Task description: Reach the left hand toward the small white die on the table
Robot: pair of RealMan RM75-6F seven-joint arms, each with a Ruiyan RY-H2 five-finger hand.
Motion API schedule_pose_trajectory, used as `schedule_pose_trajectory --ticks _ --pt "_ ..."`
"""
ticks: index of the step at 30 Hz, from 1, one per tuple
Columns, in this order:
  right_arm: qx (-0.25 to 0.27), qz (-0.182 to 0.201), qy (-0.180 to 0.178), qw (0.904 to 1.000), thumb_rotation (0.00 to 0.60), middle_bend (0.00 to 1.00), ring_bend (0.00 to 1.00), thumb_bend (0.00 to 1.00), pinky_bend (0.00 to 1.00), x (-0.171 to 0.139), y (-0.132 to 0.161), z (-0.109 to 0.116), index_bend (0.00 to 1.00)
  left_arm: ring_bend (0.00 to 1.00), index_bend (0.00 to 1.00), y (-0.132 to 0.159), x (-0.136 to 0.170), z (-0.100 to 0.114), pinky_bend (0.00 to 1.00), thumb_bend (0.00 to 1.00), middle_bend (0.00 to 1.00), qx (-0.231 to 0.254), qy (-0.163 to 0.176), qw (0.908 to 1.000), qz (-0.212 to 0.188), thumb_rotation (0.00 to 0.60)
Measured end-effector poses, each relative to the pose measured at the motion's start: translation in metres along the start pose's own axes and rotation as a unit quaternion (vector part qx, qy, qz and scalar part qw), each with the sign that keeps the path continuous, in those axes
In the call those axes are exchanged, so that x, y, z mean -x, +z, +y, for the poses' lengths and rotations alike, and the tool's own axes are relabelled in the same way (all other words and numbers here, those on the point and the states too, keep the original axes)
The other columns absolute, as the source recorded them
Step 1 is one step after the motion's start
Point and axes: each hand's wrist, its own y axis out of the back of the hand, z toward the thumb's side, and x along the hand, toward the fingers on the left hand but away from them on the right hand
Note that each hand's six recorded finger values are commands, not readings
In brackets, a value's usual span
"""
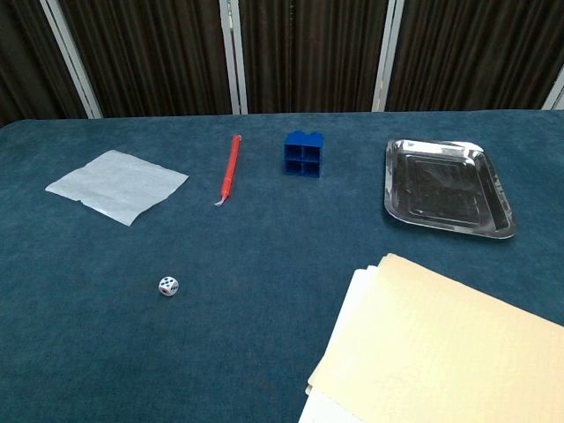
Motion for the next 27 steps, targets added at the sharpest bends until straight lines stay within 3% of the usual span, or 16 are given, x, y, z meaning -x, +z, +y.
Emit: schedule_pose_trajectory --ticks 5,6,7,8,9,10,11,12,13,15,18,22,27 --pt "0.003 -0.002 0.003 1.0 0.6 0.0 0.0 0.0 0.0 -0.001 -0.001 0.0 0.0 0.0 0.0 0.006 0.0 -0.003 0.0 0.0 0.0 0.002 -0.001 0.9999 -0.015 0.6" --pt "0.004 -0.002 0.002 1.0 0.6 0.0 0.0 0.0 0.0 -0.001 -0.001 0.001 0.0 0.04 0.0 0.008 0.0 -0.003 0.04 0.0 0.07 0.005 -0.002 0.9998 -0.02 0.6" --pt "0.004 -0.003 0.001 1.0 0.6 0.0 0.0 0.0 0.0 -0.001 -0.001 0.002 0.0 0.13 0.0 0.012 -0.001 -0.005 0.13 0.01 0.18 0.008 -0.004 0.9996 -0.028 0.6" --pt "0.004 -0.003 0.001 1.0 0.6 0.0 0.0 0.0 0.0 -0.001 -0.002 0.002 0.0 0.32 0.0 0.017 -0.002 -0.006 0.35 0.09 0.4 0.01 -0.006 0.9993 -0.036 0.6" --pt "0.004 -0.004 0.002 1.0 0.6 0.0 0.0 0.0 0.0 -0.001 -0.002 0.002 0.0 0.55 0.0 0.021 -0.004 -0.008 0.63 0.23 0.63 0.011 -0.008 0.999 -0.043 0.6" --pt "0.004 -0.004 0.003 1.0 0.6 0.0 0.0 0.0 0.0 -0.001 -0.002 0.002 0.0 0.68 0.0 0.027 -0.006 -0.009 0.79 0.35 0.75 0.011 -0.009 0.9985 -0.052 0.6" --pt "0.004 -0.005 0.003 1.0 0.6 0.0 0.0 0.0 0.0 0.0 -0.002 0.001 0.0 0.81 0.0 0.031 -0.007 -0.011 0.94 0.54 0.86 0.011 -0.012 0.9982 -0.058 0.6" --pt "0.004 -0.006 0.004 1.0 0.6 0.0 0.0 0.0 0.0 0.0 -0.002 0.001 0.0 0.86 0.0 0.035 -0.008 -0.013 0.98 0.64 0.9 0.011 -0.017 0.9978 -0.064 0.6" --pt "0.004 -0.006 0.005 1.0 0.6 0.0 0.0 0.0 0.0 0.0 -0.003 0.001 0.0 0.91 0.0 0.042 -0.01 -0.018 1.0 0.76 0.93 0.011 -0.027 0.997 -0.072 0.6" --pt "0.002 -0.008 0.008 0.9999 0.6 0.0 0.0 0.0 0.0 0.001 -0.003 -0.001 0.0 0.96 0.0 0.054 -0.013 -0.027 1.0 0.87 0.97 0.011 -0.049 0.9948 -0.088 0.6" --pt "-0.002 -0.014 0.016 0.9998 0.6 0.0 0.0 0.0 0.0 0.003 -0.006 -0.005 0.0 0.98 0.0 0.079 -0.018 -0.052 1.0 0.9 0.98 0.005 -0.105 0.9877 -0.116 0.6" --pt "-0.007 -0.025 0.023 0.9994 0.6 0.0 0.0 0.0 0.0 0.005 -0.011 -0.009 0.0 0.98 0.0 0.115 -0.019 -0.101 1.0 0.91 0.98 -0.015 -0.204 0.9677 -0.147 0.6" --pt "-0.01 -0.028 0.027 0.9992 0.6 0.0 0.0 0.0 0.0 0.005 -0.013 -0.011 0.0 0.98 0.0 0.144 -0.012 -0.141 1.0 0.9 0.98 -0.021 -0.271 0.9481 -0.166 0.6"
